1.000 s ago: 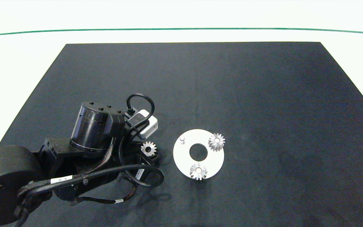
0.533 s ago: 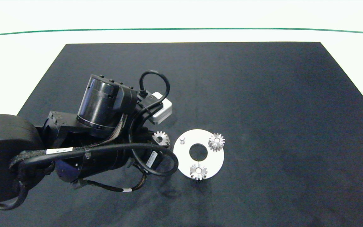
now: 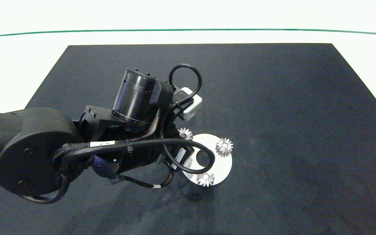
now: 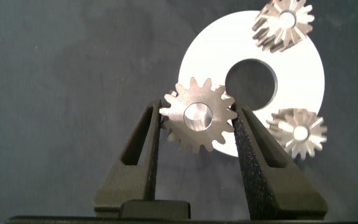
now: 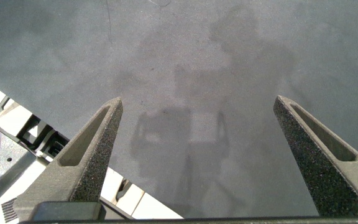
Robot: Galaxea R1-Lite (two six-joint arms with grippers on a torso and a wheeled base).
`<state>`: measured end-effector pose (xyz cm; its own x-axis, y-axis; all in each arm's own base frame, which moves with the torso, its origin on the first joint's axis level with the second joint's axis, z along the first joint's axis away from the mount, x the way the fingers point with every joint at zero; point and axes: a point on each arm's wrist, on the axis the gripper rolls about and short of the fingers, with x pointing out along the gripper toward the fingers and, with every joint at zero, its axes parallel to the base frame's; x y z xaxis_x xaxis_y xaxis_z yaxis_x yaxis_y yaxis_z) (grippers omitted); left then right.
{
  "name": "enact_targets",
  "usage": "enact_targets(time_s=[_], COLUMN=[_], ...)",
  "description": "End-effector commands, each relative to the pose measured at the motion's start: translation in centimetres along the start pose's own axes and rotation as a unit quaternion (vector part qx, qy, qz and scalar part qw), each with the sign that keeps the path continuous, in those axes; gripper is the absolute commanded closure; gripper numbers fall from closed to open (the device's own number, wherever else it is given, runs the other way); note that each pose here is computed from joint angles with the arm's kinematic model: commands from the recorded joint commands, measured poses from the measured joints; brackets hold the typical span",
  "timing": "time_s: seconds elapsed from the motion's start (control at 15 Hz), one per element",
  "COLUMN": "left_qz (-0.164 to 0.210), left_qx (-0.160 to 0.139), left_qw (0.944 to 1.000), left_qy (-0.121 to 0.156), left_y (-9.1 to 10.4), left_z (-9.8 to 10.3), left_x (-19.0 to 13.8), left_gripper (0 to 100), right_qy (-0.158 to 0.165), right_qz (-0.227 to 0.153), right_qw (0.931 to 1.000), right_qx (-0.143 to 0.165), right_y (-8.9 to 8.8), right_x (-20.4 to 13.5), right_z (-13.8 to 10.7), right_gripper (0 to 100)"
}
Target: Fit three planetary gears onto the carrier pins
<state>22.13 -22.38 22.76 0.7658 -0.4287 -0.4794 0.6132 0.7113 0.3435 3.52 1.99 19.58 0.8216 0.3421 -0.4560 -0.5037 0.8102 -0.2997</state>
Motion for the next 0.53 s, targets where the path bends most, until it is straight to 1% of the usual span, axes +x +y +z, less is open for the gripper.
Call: enact_targets(time_s=[0.07,0.27,0.4,0.53], left_qz=[-0.001,0.005,0.005,0.007], left_qx=[0.014,0.028,0.030,0.037], left_qw=[0.9999,0.9995,0.9995,0.9992], left_qy=[0.009,0.015,0.012,0.016], left_y=[-1.2,-1.5,-1.6,-1.5], left_z=[0.2,0.4,0.7,0.6], left_x=[1.3,2.1,2.5,2.8], left_gripper=[100,100,100,100], right_qy=[0.001,0.002,0.001,0.002], right_qz=[0.000,0.000,0.000,0.000], right_qw=[1.0000,1.0000,1.0000,1.0000], right_qx=[-0.001,-0.001,-0.001,-0.001], right_y=[0.0,0.0,0.0,0.0], right_x=[0.0,0.0,0.0,0.0], right_z=[0.0,-0.1,0.0,-0.1], right_gripper=[0,0,0,0])
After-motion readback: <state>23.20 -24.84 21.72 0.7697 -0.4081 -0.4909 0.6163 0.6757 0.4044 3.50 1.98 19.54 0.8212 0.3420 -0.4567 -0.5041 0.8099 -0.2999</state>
